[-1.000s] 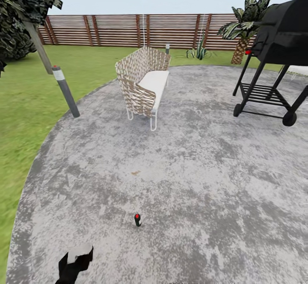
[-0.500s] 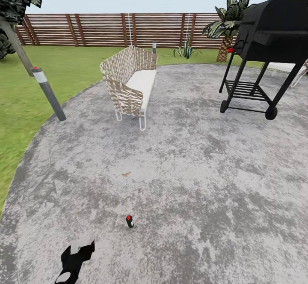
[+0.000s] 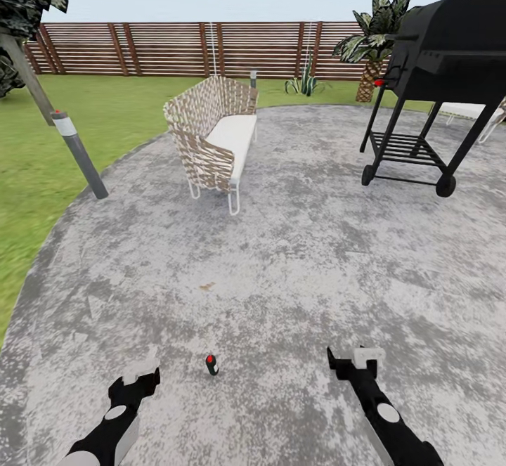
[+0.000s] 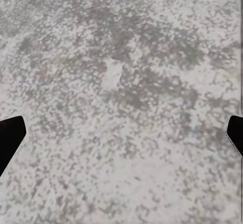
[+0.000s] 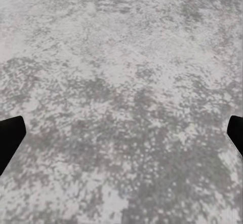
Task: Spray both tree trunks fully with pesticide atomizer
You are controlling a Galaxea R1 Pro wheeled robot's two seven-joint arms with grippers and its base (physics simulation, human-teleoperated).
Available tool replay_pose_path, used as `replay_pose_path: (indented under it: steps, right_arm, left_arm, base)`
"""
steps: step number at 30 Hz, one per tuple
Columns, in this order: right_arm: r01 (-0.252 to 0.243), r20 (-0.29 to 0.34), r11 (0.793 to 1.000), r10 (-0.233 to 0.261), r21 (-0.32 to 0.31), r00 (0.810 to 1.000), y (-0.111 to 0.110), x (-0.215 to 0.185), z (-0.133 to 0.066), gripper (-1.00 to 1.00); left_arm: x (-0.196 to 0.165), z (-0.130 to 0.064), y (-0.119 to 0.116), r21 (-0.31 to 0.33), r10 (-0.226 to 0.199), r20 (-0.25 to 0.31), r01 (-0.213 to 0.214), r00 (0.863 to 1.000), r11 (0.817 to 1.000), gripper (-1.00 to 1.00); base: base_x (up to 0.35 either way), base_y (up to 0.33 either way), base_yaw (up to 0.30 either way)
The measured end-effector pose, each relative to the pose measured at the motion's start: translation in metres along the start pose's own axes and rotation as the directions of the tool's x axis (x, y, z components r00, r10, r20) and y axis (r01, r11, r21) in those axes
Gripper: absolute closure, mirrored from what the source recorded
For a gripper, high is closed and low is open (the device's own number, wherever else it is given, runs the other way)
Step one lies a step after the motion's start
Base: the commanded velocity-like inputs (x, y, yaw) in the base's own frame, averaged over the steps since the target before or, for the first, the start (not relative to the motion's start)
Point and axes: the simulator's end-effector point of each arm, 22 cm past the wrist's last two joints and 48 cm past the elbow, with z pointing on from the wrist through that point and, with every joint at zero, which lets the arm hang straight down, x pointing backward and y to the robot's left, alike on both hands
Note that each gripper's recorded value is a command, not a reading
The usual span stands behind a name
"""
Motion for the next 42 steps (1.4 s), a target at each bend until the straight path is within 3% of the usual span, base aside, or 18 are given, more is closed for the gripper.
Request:
replay_pose_path:
  steps: [7,17,42]
  right_arm:
    - [0.006,-0.003,1.000,-0.006,0.001,1.000,-0.0032,0.0004,0.0014,-1.00]
    - [0.006,0.003,1.000,-0.006,0.002,1.000,-0.0041,-0.0024,0.0016,-1.00]
    - [0.004,0.006,1.000,-0.004,0.003,1.000,-0.0039,-0.0041,0.0020,-1.00]
  left_arm:
    - [-0.0021,0.0002,-0.0019,0.007,0.000,0.004,0.000,1.000,1.000,-1.00]
    - [-0.0033,-0.0001,-0.0025,0.008,-0.002,0.006,0.002,1.000,1.000,-1.00]
    - [-0.0049,0.0005,-0.0033,0.009,-0.010,0.007,0.010,1.000,1.000,-1.00]
  base:
    - [0.204,-0.128,-0.001]
    - [0.104,0.007,-0.185]
    - [0.036,-0.264,0.058]
